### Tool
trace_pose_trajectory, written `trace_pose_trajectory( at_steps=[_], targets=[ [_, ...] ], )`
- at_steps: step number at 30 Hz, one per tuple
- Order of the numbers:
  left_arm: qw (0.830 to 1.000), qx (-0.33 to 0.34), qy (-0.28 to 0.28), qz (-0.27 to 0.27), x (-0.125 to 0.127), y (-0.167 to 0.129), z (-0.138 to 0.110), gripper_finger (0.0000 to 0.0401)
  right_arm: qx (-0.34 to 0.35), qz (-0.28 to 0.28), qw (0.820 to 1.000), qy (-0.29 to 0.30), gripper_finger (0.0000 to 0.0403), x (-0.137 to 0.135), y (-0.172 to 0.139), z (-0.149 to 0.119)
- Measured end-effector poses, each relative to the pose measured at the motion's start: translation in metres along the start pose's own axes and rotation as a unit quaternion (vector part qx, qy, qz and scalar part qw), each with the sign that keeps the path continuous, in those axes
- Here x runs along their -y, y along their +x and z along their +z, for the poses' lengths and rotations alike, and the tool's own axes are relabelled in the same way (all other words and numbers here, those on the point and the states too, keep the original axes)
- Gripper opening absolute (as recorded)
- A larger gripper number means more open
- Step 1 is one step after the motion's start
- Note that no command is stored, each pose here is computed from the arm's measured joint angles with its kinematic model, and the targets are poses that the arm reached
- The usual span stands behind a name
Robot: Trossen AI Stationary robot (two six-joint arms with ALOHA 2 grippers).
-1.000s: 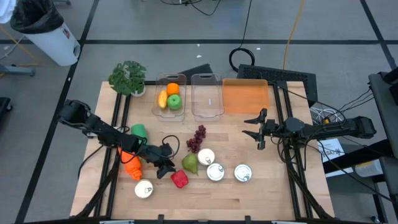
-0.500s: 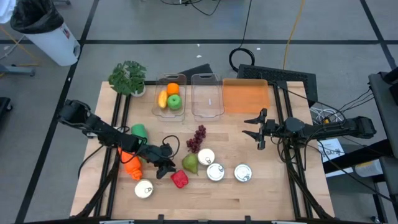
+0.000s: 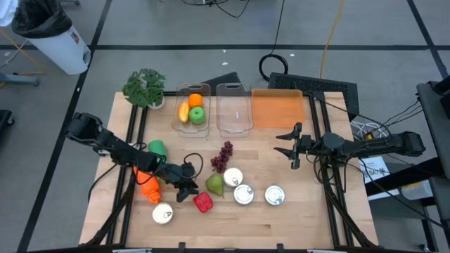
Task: Pick & Place Food Item
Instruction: Put the red bell pepper into the left transparent bin
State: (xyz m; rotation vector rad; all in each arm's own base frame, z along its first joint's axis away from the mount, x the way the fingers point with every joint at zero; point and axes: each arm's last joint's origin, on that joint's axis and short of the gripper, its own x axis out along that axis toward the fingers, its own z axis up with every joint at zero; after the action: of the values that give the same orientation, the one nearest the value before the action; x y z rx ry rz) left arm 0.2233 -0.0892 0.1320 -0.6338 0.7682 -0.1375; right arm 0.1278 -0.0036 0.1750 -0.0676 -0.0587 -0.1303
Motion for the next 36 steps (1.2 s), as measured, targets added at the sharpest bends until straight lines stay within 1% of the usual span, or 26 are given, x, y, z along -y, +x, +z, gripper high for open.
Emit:
trace_pose_trajectory(
  at_steps=[36],
  targets=[
    [1.0,0.0,0.019,-0.002,0.0002,0.0,0.0001,0.0156,0.0,0.0,1.0,0.0,0.0199,0.0,0.0,0.0]
  ],
)
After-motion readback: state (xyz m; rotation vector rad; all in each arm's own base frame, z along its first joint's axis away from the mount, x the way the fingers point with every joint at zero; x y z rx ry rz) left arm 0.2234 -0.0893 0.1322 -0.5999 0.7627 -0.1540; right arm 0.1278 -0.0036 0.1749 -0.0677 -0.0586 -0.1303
